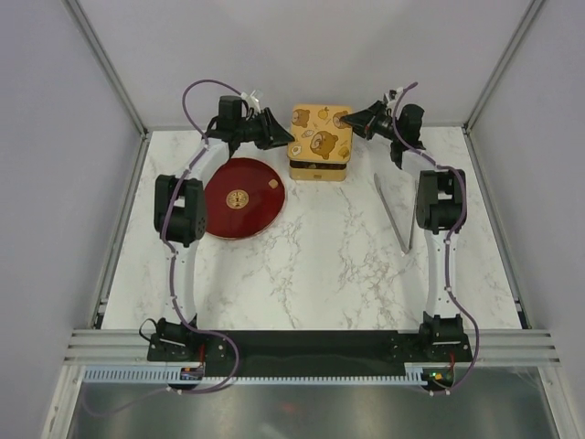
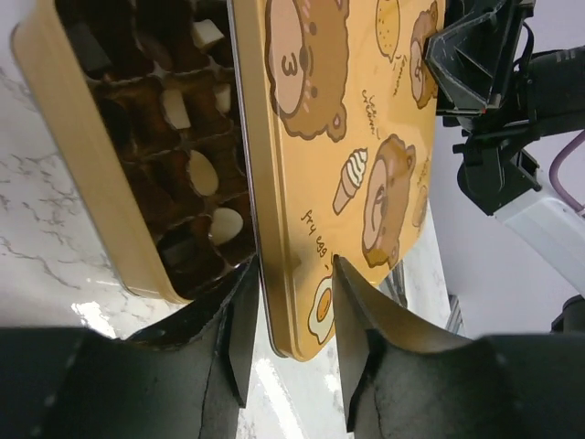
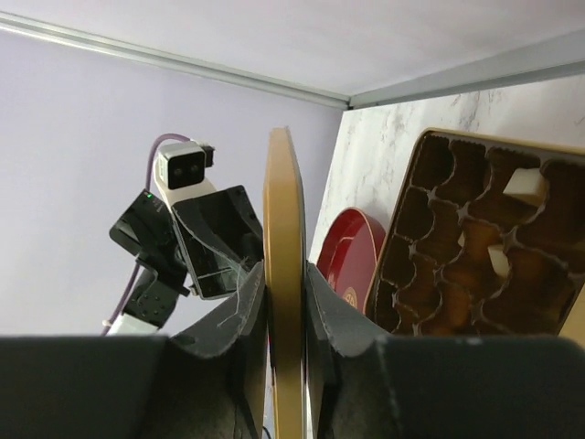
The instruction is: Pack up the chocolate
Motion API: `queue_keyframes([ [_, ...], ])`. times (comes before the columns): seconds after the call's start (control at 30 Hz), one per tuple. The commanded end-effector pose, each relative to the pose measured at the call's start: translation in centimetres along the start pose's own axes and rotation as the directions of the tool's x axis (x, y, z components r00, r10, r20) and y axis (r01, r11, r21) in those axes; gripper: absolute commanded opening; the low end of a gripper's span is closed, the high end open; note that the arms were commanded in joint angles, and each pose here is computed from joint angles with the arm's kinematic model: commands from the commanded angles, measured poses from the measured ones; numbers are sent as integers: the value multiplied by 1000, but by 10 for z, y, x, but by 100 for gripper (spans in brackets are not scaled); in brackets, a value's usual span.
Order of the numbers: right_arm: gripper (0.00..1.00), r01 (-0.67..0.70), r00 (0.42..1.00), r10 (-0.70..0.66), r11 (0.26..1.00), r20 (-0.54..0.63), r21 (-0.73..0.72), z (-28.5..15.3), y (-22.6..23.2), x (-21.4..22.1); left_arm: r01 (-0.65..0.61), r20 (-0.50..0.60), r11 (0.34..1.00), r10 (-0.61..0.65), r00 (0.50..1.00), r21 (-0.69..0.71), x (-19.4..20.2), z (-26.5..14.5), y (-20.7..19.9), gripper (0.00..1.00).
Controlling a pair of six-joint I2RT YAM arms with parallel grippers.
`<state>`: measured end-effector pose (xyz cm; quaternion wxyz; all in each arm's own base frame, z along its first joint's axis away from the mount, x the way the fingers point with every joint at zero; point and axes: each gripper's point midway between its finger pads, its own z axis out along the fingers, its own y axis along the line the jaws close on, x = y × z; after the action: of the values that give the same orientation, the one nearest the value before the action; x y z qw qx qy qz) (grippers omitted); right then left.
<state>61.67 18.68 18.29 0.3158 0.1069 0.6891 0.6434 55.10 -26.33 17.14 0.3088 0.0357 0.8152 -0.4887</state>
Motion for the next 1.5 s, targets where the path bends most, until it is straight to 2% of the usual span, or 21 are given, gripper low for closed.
queue_keyframes([
  [0.0,0,43,999,-39,993,31,-113,11,26,-14,-52,85,998,54,995,-23,-30,3,3,46],
  [0.13,0,21,999,-17,992,30,-125,18,12,-16,-46,97,998,50,994,-41,-35,2,18,56],
  [0.33,0,11,999,-5,988,44,-151,25,10,-22,-76,120,992,88,989,-105,-41,-2,31,63],
  [0.47,0,-33,998,39,991,41,-129,28,-5,-22,-76,117,992,87,989,-98,-41,0,32,64],
  [0.53,0,-38,998,47,983,44,-178,26,4,-23,-68,109,993,79,991,-101,-38,2,36,64],
  [0.57,0,-103,993,113,976,41,-193,25,2,-23,-67,107,993,77,991,-98,-37,3,37,64],
  [0.6,0,-113,991,124,971,40,-213,25,5,-22,-60,101,994,70,992,-95,-35,4,38,64],
  [0.7,0,-104,993,116,963,33,-248,26,11,-19,-55,92,995,63,994,-87,-33,6,39,64],
  [1.1,0,-142,989,146,980,20,-143,34,-23,-11,-24,74,996,30,997,-84,-23,14,51,63],
  [1.47,0,-183,982,187,977,25,-107,18,-46,-20,-23,59,998,27,998,-61,-16,25,48,61],
])
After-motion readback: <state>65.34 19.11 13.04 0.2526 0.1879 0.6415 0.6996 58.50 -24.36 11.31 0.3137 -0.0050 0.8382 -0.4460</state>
